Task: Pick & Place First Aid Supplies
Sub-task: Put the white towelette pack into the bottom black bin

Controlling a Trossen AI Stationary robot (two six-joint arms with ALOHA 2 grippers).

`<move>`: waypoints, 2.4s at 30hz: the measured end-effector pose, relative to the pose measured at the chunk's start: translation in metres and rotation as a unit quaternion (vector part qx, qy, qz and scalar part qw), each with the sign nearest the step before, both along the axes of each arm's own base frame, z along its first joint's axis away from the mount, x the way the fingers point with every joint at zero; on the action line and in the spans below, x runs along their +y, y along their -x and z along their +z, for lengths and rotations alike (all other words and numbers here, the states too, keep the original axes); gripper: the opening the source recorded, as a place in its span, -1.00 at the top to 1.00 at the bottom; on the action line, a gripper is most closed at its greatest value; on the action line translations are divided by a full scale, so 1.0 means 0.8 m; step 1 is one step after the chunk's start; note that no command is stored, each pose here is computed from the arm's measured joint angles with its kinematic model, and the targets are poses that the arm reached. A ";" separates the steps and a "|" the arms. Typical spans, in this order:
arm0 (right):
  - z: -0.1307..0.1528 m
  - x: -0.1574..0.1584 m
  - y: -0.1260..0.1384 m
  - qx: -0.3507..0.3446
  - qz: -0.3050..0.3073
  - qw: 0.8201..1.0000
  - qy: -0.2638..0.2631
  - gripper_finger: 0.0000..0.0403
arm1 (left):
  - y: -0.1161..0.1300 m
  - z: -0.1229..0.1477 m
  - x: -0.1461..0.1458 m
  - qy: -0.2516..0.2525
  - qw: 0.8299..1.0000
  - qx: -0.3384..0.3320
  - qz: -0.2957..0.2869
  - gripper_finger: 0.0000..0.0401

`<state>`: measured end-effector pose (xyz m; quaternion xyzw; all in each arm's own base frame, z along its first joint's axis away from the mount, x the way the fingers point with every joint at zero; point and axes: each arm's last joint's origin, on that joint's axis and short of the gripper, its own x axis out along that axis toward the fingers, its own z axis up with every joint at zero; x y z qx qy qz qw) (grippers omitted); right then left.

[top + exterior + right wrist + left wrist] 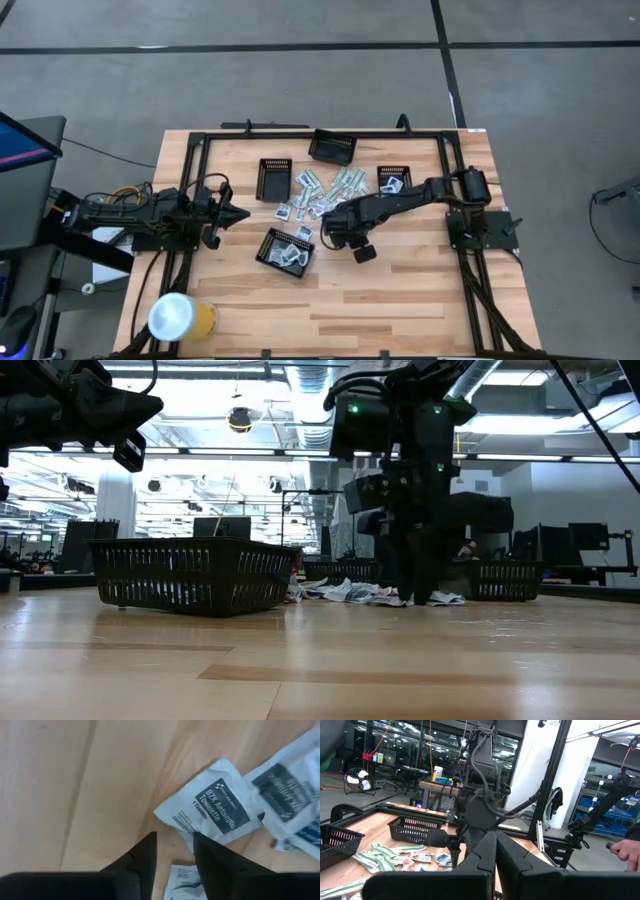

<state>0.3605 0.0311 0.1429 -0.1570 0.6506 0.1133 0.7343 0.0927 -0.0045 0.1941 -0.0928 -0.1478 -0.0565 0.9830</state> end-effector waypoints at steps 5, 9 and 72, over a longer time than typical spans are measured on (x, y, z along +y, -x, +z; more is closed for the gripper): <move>0.000 -0.002 -0.001 -0.007 -0.004 1.000 0.021 0.35 | 0.000 0.000 0.000 0.000 1.000 0.000 0.000 0.96; 0.000 0.005 0.003 0.008 0.004 0.999 0.036 0.38 | 0.000 0.000 0.000 0.000 1.000 0.000 0.000 0.96; -0.030 0.004 -0.011 0.003 0.004 1.000 -0.009 0.98 | 0.000 0.001 0.000 0.000 1.000 -0.002 0.000 0.96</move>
